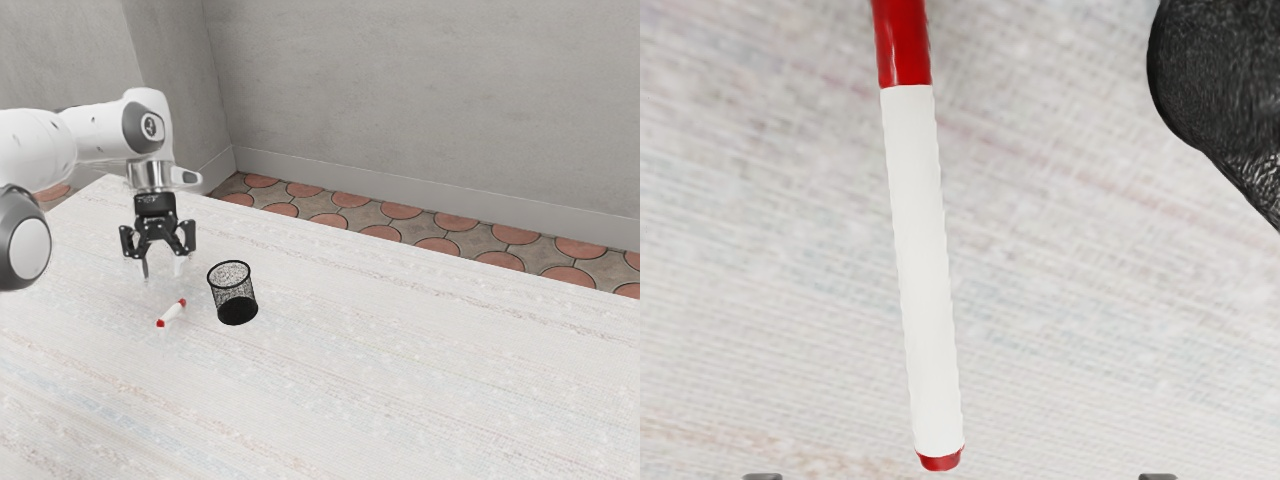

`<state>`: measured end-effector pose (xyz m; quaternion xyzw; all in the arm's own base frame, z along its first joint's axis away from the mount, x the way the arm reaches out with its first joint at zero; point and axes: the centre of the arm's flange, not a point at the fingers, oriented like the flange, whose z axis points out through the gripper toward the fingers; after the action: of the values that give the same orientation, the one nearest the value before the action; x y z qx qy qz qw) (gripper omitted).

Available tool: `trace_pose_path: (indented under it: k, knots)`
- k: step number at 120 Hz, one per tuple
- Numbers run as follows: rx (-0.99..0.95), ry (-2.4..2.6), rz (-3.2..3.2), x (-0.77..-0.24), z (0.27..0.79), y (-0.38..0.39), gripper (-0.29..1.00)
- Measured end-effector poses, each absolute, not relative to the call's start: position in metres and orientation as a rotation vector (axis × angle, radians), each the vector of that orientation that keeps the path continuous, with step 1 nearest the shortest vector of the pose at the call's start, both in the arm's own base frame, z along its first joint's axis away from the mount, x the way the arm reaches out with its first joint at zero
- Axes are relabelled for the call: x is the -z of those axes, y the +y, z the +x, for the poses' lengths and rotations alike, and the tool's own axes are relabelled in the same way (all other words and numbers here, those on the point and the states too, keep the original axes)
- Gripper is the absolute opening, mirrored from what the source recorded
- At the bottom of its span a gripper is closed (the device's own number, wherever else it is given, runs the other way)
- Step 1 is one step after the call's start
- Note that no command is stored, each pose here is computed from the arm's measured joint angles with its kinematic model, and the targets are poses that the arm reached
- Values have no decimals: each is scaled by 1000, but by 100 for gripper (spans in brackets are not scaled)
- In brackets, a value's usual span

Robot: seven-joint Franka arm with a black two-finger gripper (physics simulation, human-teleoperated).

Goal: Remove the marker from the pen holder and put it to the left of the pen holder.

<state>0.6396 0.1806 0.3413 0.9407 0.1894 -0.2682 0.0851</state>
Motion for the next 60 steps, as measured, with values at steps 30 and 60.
trace_pose_path:
  k: [30,60]
  knots:
    - [217,468,2991,-525,625,147,62]
    - [-7,261,3112,-649,569,72,67]
